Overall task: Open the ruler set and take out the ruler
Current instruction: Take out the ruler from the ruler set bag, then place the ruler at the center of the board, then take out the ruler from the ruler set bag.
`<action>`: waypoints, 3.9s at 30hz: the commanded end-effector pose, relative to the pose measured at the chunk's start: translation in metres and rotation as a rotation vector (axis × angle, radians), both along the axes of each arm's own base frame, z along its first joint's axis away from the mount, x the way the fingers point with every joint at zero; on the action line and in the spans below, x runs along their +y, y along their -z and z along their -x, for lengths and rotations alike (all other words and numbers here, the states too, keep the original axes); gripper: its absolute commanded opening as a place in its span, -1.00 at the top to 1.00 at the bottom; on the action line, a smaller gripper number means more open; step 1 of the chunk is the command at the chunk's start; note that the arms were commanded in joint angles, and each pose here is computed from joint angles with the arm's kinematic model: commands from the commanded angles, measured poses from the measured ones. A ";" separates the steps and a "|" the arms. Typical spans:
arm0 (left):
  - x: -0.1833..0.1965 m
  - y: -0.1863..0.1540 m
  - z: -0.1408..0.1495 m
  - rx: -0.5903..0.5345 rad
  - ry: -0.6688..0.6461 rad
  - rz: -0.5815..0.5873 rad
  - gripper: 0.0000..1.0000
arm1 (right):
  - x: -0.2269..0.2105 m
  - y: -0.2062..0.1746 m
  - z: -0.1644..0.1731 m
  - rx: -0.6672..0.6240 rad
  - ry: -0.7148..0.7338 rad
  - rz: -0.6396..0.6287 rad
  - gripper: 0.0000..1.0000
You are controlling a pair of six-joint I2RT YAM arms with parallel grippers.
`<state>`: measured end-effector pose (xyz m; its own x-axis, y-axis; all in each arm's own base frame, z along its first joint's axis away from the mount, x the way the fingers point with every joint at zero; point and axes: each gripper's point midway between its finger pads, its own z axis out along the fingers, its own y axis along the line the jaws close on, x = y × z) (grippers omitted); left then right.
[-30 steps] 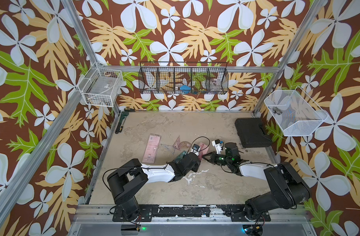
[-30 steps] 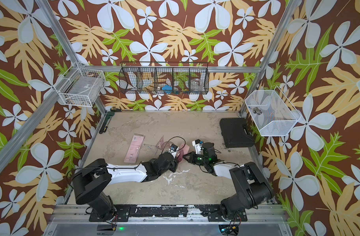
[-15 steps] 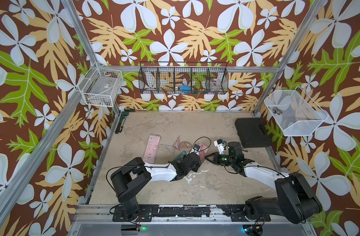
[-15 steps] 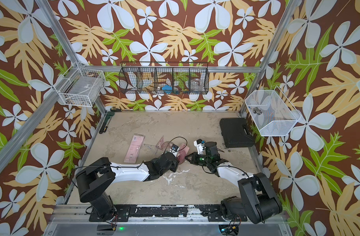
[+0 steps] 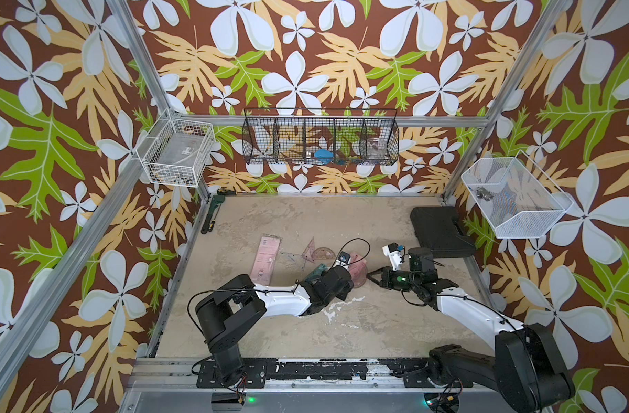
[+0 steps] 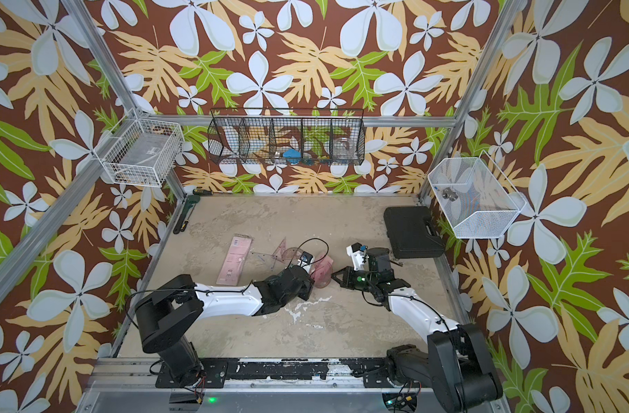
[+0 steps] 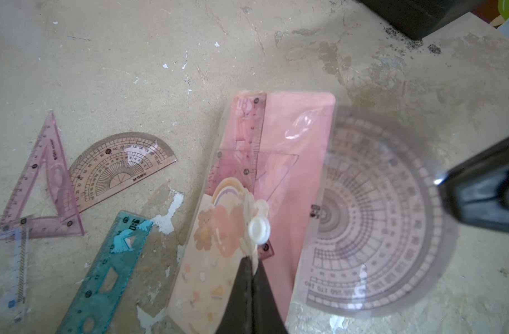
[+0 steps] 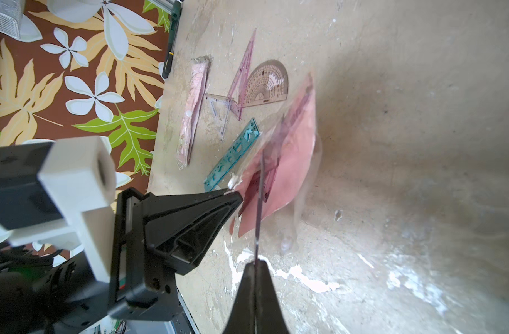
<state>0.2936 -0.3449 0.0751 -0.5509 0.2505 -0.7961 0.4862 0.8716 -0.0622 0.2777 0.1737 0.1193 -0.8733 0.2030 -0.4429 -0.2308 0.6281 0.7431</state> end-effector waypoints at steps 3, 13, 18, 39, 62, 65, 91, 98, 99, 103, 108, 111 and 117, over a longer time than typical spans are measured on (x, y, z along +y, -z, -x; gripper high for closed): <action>0.000 -0.002 -0.003 -0.006 -0.017 0.002 1.00 | -0.005 -0.021 0.005 -0.063 -0.028 -0.021 1.00; -0.004 -0.014 -0.002 -0.016 -0.003 0.043 1.00 | -0.069 -0.051 -0.047 -0.170 0.280 -0.119 1.00; -0.008 -0.016 -0.001 -0.012 0.012 0.049 1.00 | -0.094 -0.040 -0.081 -0.140 0.395 -0.212 1.00; -0.012 -0.026 -0.003 -0.027 0.020 0.065 1.00 | -0.142 0.050 -0.145 0.067 0.662 -0.289 1.00; -0.016 -0.025 -0.007 -0.035 0.024 0.057 1.00 | -0.076 -0.046 -0.106 -0.204 0.353 -0.171 0.51; -0.017 -0.023 -0.006 -0.034 0.032 0.051 1.00 | -0.033 -0.051 -0.074 -0.247 0.225 -0.046 0.51; -0.012 -0.027 -0.005 -0.060 0.029 0.070 1.00 | 0.034 0.036 -0.024 -0.052 -0.006 0.044 0.69; -0.013 -0.038 -0.001 -0.091 0.058 0.107 1.00 | 0.036 0.044 -0.026 -0.049 -0.014 0.044 0.68; -0.013 -0.039 -0.001 -0.093 0.063 0.111 1.00 | 0.036 0.044 -0.027 -0.050 -0.013 0.042 0.68; -0.015 -0.039 0.001 -0.094 0.079 0.120 1.00 | 0.039 0.040 -0.028 -0.057 -0.016 0.020 0.68; -0.019 -0.040 0.004 -0.091 0.103 0.133 1.00 | 0.040 0.038 -0.028 -0.059 -0.019 0.018 0.68; -0.019 -0.040 0.004 -0.093 0.106 0.136 1.00 | 0.041 0.038 -0.027 -0.061 -0.022 0.020 0.68; -0.021 -0.045 0.005 -0.098 0.114 0.148 1.00 | 0.043 0.047 -0.027 -0.023 -0.019 0.021 0.62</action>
<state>0.2865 -0.3597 0.1064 -0.4747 0.2146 -0.8536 0.5776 0.8077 -0.1182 0.3020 0.2148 0.0722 -0.8652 0.1668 -0.4730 -0.2684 0.6427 0.7176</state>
